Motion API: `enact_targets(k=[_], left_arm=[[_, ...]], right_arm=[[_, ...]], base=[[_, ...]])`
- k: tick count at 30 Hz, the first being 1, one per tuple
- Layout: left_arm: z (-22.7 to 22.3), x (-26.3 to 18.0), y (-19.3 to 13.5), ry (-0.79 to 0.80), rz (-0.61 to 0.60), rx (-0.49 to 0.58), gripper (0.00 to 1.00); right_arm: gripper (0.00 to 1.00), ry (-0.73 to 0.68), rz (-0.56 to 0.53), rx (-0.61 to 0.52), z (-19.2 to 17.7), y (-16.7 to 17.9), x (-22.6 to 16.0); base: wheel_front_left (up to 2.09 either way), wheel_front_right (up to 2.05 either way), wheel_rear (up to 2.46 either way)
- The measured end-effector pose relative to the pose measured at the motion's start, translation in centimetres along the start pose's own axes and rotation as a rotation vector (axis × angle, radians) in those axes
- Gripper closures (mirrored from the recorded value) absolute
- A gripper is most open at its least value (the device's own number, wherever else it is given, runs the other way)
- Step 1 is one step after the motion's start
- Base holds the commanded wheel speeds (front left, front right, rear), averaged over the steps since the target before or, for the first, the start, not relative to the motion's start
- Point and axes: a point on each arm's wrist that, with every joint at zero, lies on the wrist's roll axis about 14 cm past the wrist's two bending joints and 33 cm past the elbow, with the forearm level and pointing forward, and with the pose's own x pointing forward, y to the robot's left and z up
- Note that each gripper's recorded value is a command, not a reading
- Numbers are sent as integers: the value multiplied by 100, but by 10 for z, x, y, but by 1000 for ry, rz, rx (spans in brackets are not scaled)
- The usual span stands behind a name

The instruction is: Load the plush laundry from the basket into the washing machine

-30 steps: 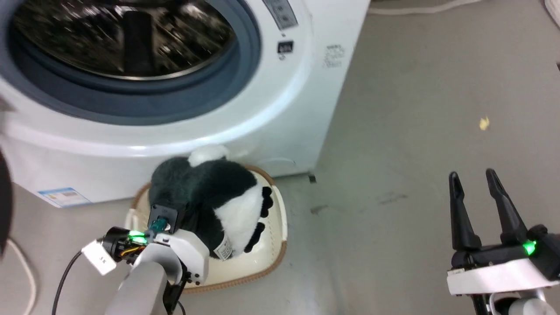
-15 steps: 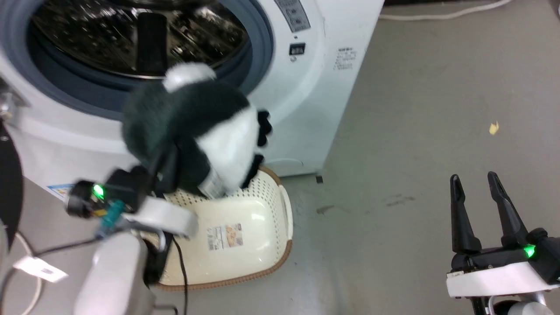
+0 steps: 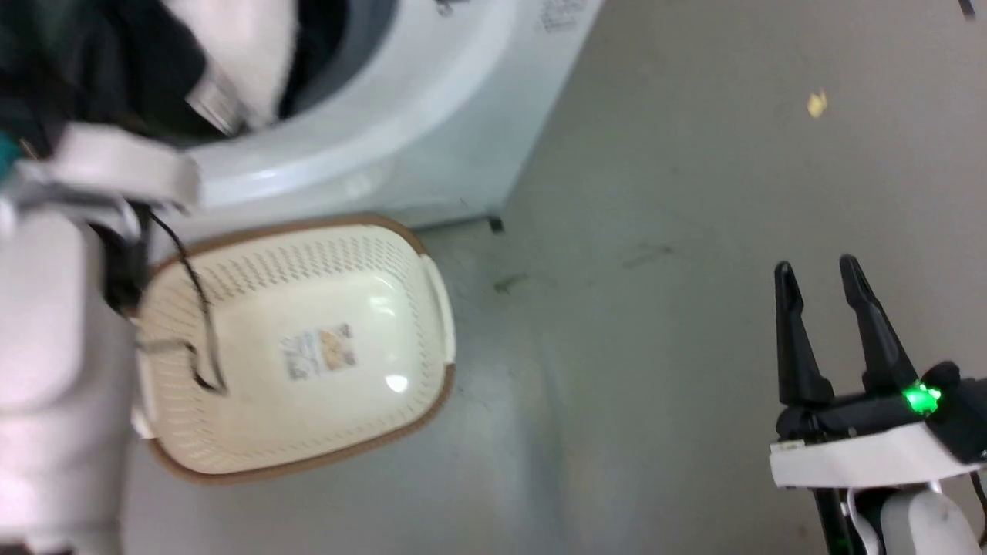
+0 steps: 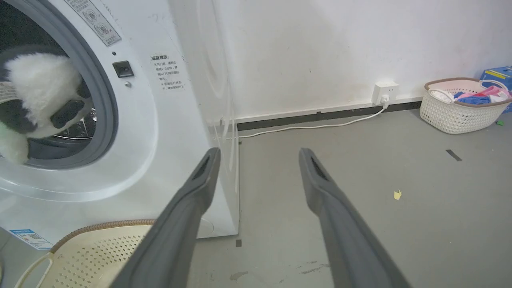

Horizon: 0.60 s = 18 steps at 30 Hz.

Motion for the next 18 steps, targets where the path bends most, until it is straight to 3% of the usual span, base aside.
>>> enact_targets(k=[11,18], left_arm=[[-65,88,32,133,21,27,100],[-116,102,39,297,18,73,100]], right_arm=[[0,91,-83,-20,-31,-26,10],[0,132,-126,-54,-41,-41,5]], base=[[0,0,0],[0,0,0]])
